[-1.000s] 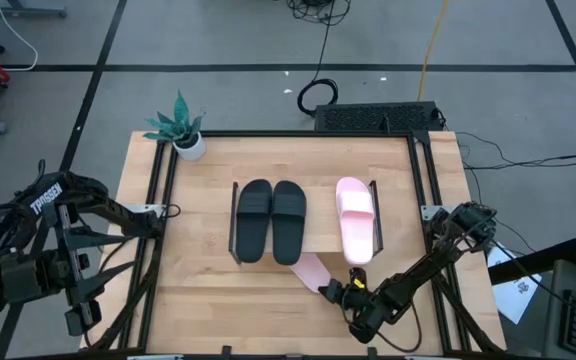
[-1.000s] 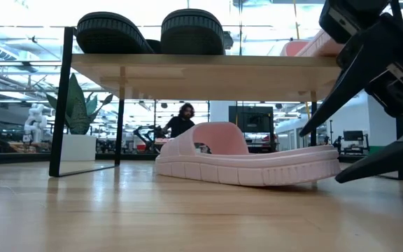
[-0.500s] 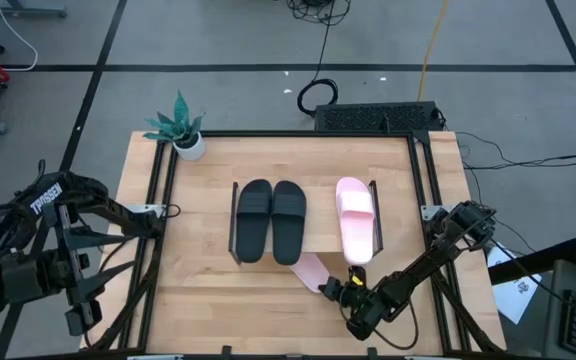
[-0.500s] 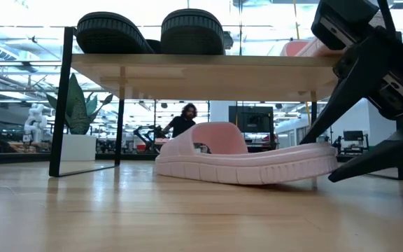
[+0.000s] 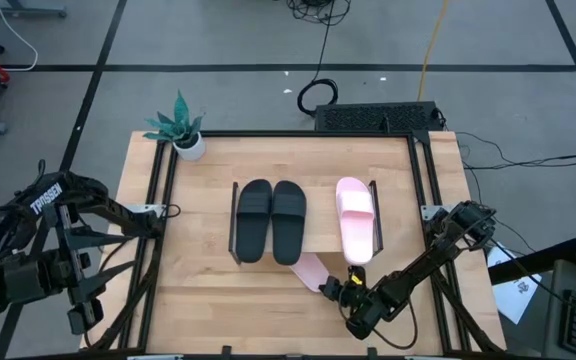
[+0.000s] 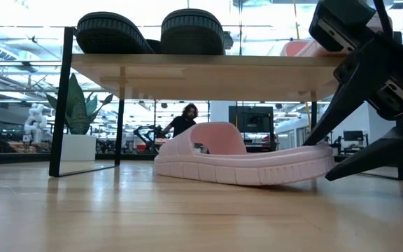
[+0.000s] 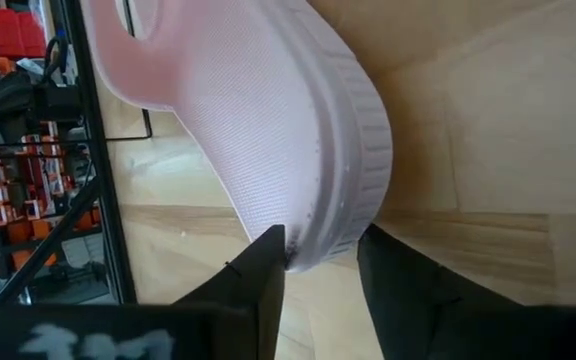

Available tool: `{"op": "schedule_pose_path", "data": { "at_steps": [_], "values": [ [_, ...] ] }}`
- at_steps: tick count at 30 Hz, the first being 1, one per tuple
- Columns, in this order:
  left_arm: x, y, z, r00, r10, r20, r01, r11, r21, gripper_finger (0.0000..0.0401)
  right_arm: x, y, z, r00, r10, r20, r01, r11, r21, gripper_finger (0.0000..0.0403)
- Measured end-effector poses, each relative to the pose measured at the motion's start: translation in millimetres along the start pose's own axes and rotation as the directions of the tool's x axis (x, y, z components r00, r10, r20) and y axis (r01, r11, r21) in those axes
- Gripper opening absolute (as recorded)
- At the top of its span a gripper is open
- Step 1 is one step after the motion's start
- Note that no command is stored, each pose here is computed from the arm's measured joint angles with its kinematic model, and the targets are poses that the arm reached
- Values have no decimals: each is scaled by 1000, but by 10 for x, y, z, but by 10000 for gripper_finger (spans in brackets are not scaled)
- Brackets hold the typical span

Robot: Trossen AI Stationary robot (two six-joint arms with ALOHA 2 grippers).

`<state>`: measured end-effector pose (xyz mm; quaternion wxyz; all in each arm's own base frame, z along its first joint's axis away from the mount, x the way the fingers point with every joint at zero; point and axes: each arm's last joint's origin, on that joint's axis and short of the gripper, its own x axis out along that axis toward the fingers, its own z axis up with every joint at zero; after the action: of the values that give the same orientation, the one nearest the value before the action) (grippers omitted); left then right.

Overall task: Pick and place slides into the shelf
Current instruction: Put the pink slipper on the shelf

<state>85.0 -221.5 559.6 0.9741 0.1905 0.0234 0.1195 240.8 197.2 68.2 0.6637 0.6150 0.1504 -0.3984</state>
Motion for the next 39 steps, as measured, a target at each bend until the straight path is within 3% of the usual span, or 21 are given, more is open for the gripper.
{"op": "schedule_pose_path", "data": {
  "at_steps": [14,39],
  "values": [
    [0,0,-1,1000,0,0,0,1000,-3,161,-51,-17,-55,1000,-4,-30,3,1000,-30,9],
    [0,0,-1,1000,0,0,0,1000,-31,161,-384,-131,-396,977,-23,-211,13,999,-49,0]
  ]
}}
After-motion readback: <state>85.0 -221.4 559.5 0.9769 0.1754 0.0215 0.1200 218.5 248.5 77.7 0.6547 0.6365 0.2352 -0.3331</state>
